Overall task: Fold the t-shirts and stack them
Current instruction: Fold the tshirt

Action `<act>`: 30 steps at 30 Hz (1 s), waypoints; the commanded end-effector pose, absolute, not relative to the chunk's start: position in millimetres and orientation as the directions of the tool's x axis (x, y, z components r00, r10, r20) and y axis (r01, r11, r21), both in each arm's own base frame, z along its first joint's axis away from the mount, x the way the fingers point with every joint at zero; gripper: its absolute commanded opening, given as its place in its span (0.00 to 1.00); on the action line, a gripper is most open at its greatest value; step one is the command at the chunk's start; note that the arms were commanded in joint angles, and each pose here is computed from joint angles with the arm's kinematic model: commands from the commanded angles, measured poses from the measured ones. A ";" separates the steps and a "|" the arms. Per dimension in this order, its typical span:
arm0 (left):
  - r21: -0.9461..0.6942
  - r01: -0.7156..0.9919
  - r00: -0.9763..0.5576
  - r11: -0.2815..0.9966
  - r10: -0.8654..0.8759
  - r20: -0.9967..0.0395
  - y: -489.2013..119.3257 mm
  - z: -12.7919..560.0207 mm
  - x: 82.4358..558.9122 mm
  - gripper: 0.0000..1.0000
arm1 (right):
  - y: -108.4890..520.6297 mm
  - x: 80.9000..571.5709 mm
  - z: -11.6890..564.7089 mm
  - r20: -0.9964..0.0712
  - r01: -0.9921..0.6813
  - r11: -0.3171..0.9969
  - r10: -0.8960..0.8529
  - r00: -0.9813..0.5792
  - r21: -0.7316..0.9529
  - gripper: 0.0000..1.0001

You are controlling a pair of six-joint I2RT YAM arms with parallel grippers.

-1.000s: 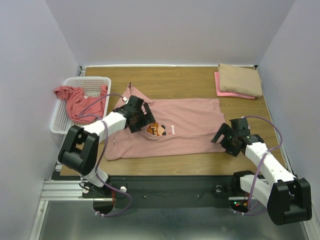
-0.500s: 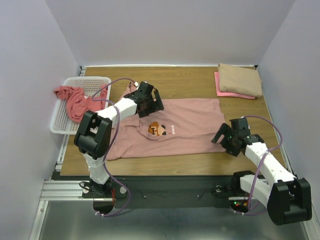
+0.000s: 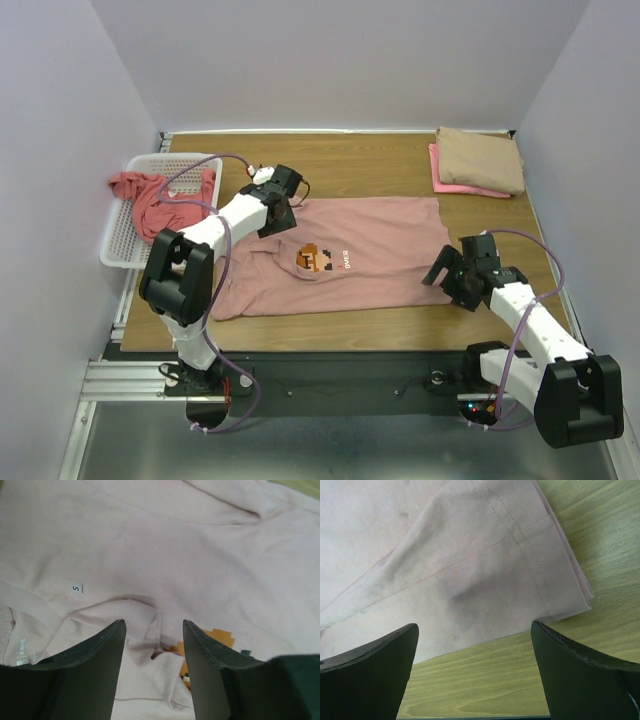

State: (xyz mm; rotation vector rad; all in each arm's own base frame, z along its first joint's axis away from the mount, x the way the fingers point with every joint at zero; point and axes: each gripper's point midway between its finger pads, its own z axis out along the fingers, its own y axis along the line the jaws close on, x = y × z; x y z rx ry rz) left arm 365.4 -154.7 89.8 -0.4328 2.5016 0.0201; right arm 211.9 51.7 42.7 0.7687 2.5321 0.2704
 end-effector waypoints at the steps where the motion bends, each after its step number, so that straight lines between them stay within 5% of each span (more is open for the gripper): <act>1: 0.014 -0.364 -0.784 0.931 -0.298 -0.545 -133.7 68.7 366.1 0.51 | 55.4 225.3 58.4 -0.419 0.437 0.832 0.551 -0.721 0.343 1.00; 5: 0.025 -0.366 -0.793 0.930 -0.297 -0.533 -134.2 60.8 373.3 0.44 | 55.1 225.3 58.4 -0.421 0.437 0.832 0.552 -0.720 0.343 1.00; 24: 0.029 -0.335 -0.827 0.942 -0.279 -0.489 -144.5 30.4 380.8 0.43 | 55.5 225.7 56.2 -0.415 0.435 0.834 0.547 -0.727 0.338 1.00; 27: 0.037 -0.353 -0.816 0.935 -0.288 -0.501 -140.0 36.3 379.1 0.14 | 55.2 225.6 56.3 -0.416 0.436 0.834 0.548 -0.726 0.339 1.00; 30: 0.044 -0.374 -0.797 0.926 -0.297 -0.525 -133.4 48.8 379.8 0.02 | 55.5 225.8 56.4 -0.417 0.433 0.835 0.546 -0.726 0.339 1.00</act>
